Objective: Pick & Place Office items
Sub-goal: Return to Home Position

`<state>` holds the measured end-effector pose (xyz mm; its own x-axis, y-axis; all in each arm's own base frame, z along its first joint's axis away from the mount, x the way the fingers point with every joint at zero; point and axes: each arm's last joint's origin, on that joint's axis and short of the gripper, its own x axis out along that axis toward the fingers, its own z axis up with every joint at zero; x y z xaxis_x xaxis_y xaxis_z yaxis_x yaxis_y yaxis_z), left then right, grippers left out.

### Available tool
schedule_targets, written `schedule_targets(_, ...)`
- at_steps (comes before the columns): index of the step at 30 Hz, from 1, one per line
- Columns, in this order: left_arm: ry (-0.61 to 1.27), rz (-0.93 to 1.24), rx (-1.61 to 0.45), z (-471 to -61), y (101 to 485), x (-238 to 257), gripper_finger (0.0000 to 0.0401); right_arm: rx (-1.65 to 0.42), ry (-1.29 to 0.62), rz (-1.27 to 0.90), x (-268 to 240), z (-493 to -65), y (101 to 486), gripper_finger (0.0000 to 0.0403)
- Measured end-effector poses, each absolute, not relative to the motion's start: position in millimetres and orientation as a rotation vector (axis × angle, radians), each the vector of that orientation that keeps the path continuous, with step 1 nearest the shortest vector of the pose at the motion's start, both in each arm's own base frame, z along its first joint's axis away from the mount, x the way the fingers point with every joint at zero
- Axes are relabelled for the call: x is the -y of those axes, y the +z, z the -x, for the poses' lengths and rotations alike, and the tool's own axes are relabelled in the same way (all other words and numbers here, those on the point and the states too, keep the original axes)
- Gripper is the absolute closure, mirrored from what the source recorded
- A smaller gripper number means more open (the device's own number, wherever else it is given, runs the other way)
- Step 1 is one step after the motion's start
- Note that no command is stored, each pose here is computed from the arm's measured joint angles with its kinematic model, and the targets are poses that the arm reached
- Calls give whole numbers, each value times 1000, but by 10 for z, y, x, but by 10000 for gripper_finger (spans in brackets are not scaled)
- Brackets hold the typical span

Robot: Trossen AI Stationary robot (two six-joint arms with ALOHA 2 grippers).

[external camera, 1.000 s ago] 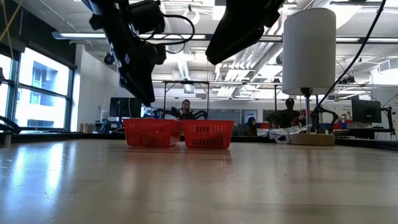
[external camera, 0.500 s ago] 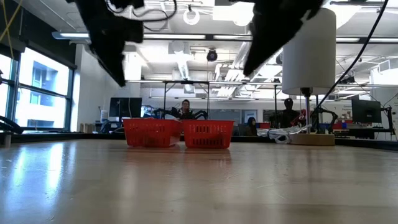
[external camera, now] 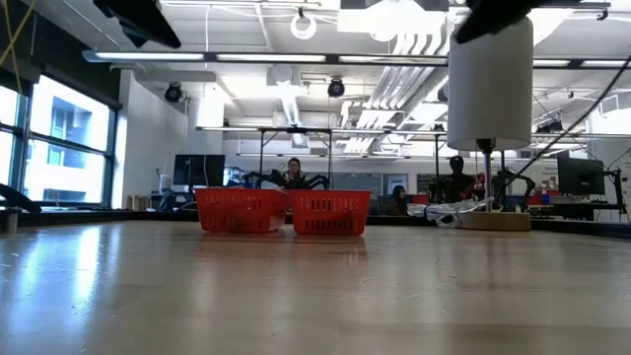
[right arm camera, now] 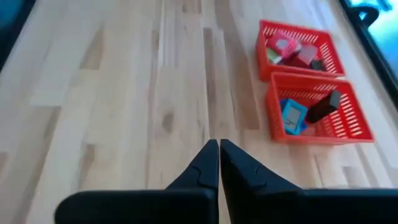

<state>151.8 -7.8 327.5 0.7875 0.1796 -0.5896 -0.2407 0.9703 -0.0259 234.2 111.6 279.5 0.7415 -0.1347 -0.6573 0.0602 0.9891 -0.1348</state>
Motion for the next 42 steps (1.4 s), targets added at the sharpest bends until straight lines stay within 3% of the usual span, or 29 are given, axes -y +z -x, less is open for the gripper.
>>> schedule_targets(8,149,91,-400,-1257,3136,113,399,-414,60,-30,-794,-1845,2486,400)
schedule_targets(15,99,119,-309,-1096,2817,125,399,-281,92,-105,-524,-1530,2206,400)
schedule_targets(19,66,145,-228,-1012,2639,139,399,-232,161,-131,-441,-1395,2001,400)
schedule_targets(30,18,180,-136,-920,2220,155,399,-140,129,-199,-221,-1158,1567,400)
schedule_targets(42,-60,158,-128,-914,1842,206,399,-137,185,-223,-153,-1139,1575,400)
